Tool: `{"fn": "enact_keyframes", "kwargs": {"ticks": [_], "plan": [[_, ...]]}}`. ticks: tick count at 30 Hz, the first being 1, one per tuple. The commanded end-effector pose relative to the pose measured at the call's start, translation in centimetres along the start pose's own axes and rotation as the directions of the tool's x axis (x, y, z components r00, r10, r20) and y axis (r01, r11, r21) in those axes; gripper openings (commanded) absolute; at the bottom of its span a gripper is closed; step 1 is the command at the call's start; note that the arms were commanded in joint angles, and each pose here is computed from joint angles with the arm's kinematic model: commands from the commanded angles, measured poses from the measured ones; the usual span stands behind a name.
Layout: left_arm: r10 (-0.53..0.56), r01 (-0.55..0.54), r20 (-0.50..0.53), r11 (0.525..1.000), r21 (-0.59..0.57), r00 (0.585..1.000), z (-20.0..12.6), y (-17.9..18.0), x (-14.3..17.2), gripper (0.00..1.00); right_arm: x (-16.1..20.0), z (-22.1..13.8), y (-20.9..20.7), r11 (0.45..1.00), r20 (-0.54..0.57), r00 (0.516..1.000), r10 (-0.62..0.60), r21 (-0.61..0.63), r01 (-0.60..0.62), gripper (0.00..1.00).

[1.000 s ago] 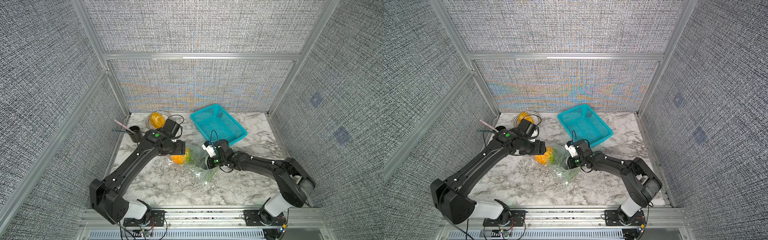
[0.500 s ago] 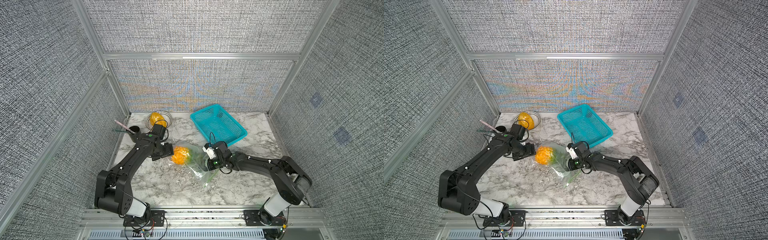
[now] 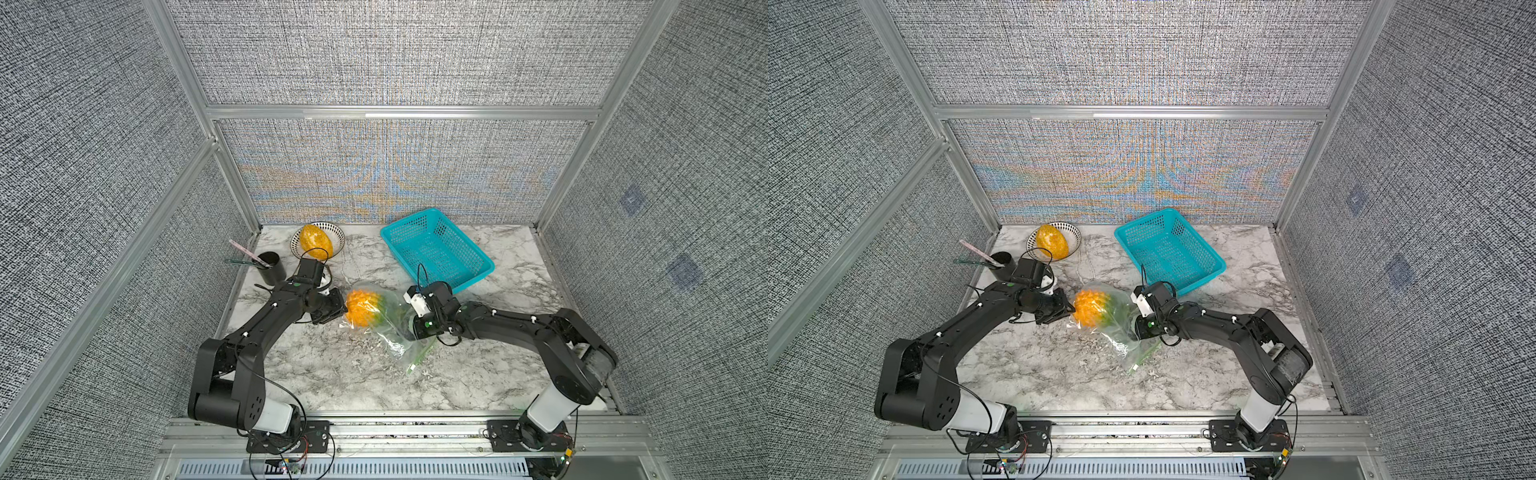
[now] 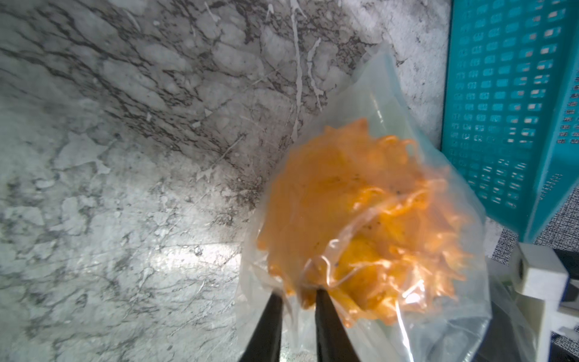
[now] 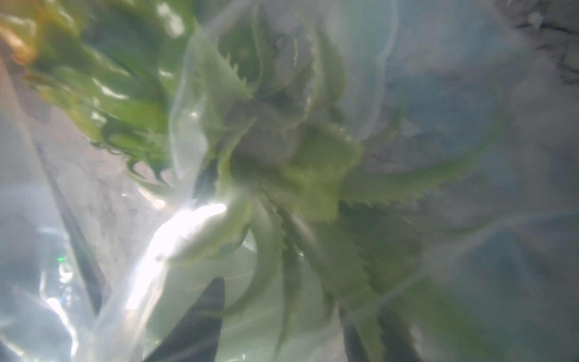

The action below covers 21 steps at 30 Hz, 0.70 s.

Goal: Open the zip-top bag and take out the pineapple
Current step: Pick up the pineapple from the zipper food storage bag.

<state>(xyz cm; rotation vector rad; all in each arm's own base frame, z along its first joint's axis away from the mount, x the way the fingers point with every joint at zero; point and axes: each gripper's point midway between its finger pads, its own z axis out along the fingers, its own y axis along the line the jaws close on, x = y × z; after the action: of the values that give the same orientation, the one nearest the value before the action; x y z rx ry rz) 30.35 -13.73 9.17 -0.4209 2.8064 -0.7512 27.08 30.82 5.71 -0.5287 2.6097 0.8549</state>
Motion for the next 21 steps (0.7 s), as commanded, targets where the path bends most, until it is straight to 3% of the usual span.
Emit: {"fn": "enact_keyframes", "kwargs": {"ticks": [1, 5, 8, 21], "plan": [[0.002, -0.002, 0.013, 1.000, 0.004, 1.000, -0.2, -0.2, -0.4, 0.14, -0.3, 0.1, 0.5, 1.000, 0.004, 1.000, 0.003, -0.020, -0.003, 0.39], [0.027, -0.026, 0.017, 0.999, -0.022, 0.999, -1.0, -0.2, -0.7, 0.09, -0.3, 0.0, 0.8, 0.999, 0.005, 1.000, 0.004, -0.035, -0.004, 0.14], [0.043, -0.043, 0.020, 0.998, -0.040, 0.999, -1.6, -0.1, -0.7, 0.08, -0.4, -0.3, 1.2, 0.998, 0.010, 1.000, 0.004, -0.056, -0.003, 0.02], [0.055, -0.052, 0.044, 0.997, -0.057, 0.998, -2.7, 0.3, -1.2, 0.05, -1.2, -4.8, 3.4, 0.991, 0.122, 0.992, -0.012, -0.129, 0.028, 0.00]]}}
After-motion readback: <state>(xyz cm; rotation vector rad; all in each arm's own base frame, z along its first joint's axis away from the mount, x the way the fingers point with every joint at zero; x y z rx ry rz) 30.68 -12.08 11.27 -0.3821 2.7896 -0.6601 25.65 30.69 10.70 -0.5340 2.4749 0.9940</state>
